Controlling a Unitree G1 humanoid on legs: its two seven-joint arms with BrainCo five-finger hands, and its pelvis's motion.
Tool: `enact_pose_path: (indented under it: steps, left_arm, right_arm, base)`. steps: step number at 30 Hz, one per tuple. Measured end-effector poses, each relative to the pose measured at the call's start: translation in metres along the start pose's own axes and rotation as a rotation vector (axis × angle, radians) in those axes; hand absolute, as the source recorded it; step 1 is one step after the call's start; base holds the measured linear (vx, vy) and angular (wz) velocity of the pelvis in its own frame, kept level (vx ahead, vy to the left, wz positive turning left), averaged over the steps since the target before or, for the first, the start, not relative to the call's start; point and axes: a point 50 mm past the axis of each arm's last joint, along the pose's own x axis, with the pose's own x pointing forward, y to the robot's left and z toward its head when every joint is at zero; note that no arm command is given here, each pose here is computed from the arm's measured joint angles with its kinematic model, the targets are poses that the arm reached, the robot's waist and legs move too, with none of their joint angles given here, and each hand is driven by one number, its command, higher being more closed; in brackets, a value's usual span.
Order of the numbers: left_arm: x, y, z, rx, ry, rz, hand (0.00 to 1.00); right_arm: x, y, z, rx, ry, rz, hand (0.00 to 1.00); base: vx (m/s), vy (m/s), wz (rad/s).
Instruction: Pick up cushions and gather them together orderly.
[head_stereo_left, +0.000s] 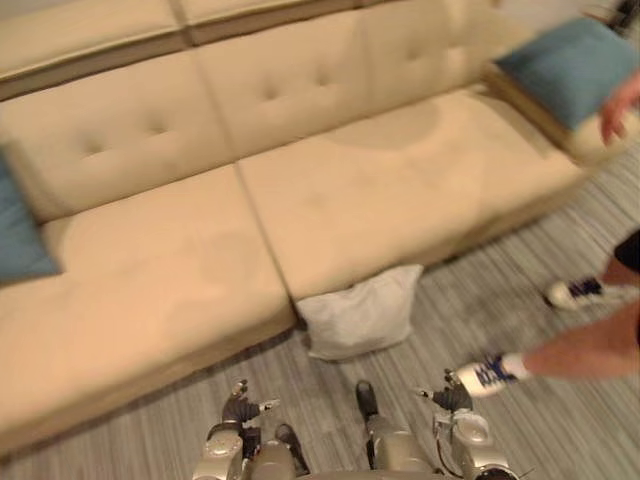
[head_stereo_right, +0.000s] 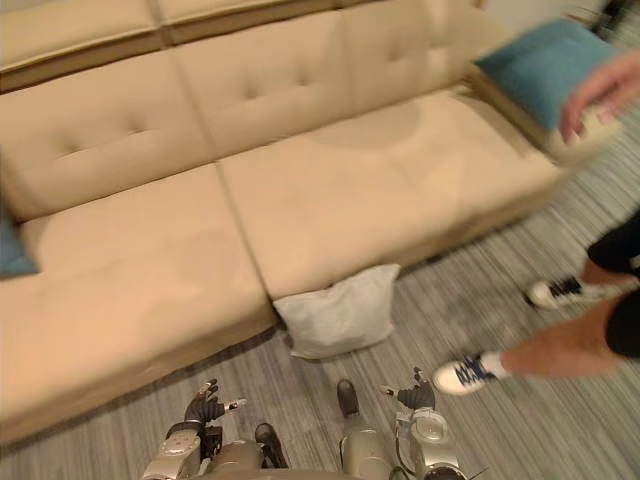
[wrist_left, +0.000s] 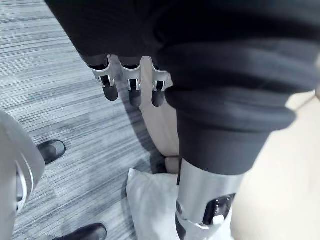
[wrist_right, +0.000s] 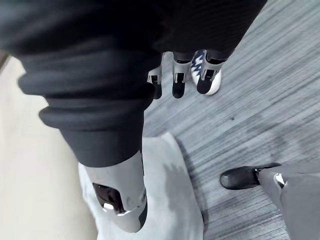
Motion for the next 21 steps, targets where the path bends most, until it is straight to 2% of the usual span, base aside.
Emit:
enact_pose_path:
  steps: [5, 12, 15, 21]
  left_arm:
    - [-0.001, 0.011, -0.004, 0.02, 0.012, 0.021, 0.0]
    - [-0.002, -0.011, -0.002, -0.022, 0.009, -0.022, 0.0]
    - [-0.006, -0.023, -0.008, -0.057, 0.024, -0.045, 0.0]
    - [-0.009, -0.015, -0.012, -0.115, 0.019, -0.006, 0.0]
  right_arm:
    - [-0.001, -0.002, -0.004, -0.05, 0.01, 0.01, 0.0]
    - [0.005, -0.004, 0.008, -0.137, -0.019, 0.028, 0.0]
    - [0.008, -0.004, 0.016, -0.147, -0.037, 0.029, 0.0]
    - [0.009, -0.002, 0.017, -0.203, -0.044, 0.041, 0.0]
  base:
    - [0.12, -0.097, -1.54]
    - [0.15, -0.138, -0.92]
    - [0.14, 0.047, -0.4]
    - [0.22, 0.15, -0.11]
